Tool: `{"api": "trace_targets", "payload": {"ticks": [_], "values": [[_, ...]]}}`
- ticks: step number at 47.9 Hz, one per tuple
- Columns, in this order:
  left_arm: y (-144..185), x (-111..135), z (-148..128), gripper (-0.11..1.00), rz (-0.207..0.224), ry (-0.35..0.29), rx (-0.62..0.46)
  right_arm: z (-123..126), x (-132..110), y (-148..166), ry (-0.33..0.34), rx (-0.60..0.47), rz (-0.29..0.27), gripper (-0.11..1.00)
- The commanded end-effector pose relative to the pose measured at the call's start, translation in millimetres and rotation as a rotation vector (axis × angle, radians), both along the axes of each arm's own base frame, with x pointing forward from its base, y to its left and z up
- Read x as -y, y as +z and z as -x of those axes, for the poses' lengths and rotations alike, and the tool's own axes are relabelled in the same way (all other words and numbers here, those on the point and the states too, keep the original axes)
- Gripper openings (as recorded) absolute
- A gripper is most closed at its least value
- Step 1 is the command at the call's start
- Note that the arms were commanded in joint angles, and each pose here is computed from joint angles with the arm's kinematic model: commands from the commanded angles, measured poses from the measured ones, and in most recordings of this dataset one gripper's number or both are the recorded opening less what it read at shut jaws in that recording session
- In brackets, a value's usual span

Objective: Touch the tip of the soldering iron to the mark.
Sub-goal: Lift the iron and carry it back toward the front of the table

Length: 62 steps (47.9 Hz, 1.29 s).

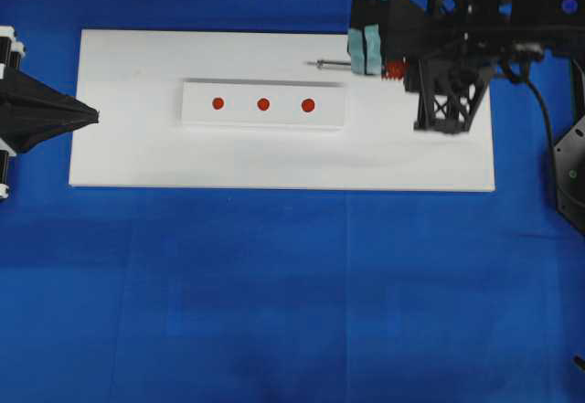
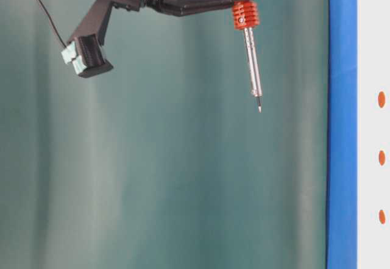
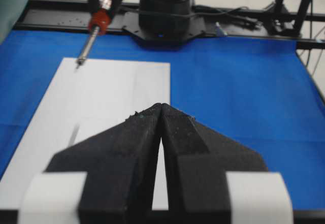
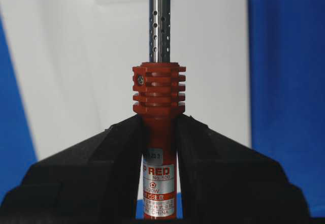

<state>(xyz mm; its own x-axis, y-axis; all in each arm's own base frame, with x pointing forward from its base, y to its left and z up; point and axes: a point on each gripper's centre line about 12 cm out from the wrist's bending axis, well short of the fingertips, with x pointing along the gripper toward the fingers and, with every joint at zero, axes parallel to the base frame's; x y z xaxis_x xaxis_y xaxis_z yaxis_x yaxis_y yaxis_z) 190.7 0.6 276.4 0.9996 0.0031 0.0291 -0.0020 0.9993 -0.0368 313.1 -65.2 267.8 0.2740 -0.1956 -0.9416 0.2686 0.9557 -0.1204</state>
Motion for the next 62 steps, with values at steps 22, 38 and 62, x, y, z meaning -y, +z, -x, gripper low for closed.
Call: {"api": "trace_targets", "payload": {"ticks": [22, 38, 62], "values": [[5, 0, -1, 0.00, -0.002, -0.001, 0.021, 6, -100, 7, 0.023, 0.084, -0.074, 0.06], [6, 0, -1, 0.00, 0.000, 0.000, 0.025, 14, -163, 1, -0.017, 0.099, -0.091, 0.06], [6, 0, -1, 0.00, 0.008, -0.001, 0.025, -5, -177, -7, 0.022, 0.149, -0.089, 0.06]]}}
